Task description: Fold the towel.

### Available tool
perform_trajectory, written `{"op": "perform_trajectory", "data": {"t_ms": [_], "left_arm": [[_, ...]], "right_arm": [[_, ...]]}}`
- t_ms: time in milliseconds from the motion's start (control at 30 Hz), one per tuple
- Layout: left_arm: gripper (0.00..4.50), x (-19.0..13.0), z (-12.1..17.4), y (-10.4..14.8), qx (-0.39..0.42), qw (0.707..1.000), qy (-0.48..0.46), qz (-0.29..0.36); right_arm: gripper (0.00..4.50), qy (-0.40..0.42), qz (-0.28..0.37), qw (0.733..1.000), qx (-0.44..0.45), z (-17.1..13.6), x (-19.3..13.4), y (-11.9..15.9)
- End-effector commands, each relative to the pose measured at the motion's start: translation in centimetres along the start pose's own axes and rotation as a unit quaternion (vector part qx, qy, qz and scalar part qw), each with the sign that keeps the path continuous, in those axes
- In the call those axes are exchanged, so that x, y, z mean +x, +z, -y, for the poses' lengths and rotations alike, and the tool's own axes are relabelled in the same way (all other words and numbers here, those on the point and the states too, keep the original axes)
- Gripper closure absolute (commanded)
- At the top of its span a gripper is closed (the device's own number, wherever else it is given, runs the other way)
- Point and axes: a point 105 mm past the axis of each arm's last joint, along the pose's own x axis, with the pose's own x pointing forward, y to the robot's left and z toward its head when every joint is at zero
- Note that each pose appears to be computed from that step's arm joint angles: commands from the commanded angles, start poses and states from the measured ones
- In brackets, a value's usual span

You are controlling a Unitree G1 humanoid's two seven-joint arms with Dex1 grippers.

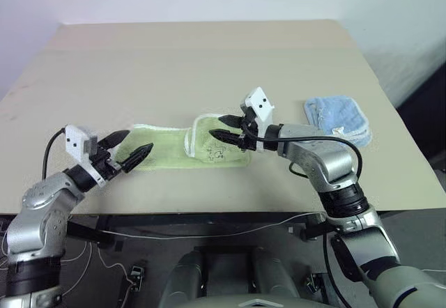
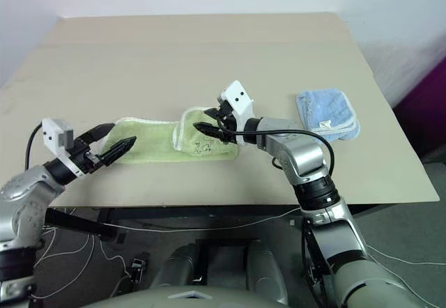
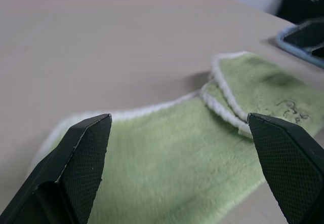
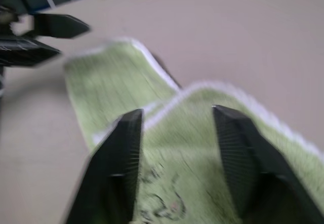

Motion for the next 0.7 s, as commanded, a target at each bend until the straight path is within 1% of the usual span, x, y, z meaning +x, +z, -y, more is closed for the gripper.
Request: {"op": "perform_trajectory", "data": {"t_ms": [33,100,267,367,433,533,633,700], "left_arm": [[0.0,-0.8,1.0,0.8,-0.044,0.998,0.024,0.03],[0.0,-1.3,1.3,0.2,-0.08,0.995,0.046,0.035],[0.0,-3.0,1.1,-1.9,-0.153,0.981,0.119,0.031],[0.0,-3.5,1.0,-2.6,-0.189,0.968,0.158,0.035],[0.0,-3.6,1.1,-3.1,-0.217,0.958,0.182,0.04],[0.0,-3.6,1.7,-3.3,-0.254,0.946,0.194,0.05],[0.0,-3.6,1.8,-3.4,-0.308,0.925,0.211,0.072],[0.0,-3.5,1.6,-3.4,-0.34,0.909,0.226,0.088]], "right_arm": [[3.69,0.005,0.008,1.0,-0.023,0.2,1.7,-0.8],[4.44,0.003,-0.005,1.0,-0.03,0.4,2.3,-2.1],[4.47,0.022,-0.052,0.997,-0.051,-0.1,2.8,-5.5],[4.47,0.034,-0.053,0.996,-0.067,-0.5,2.7,-5.9],[4.47,0.043,-0.026,0.996,-0.081,-0.8,2.5,-4.6],[4.47,0.056,0.025,0.992,-0.108,-1.1,1.7,-1.8],[4.47,0.062,0.065,0.987,-0.135,-1.1,0.5,1.0],[4.47,0.058,0.08,0.984,-0.147,-0.9,-0.2,2.2]]}}
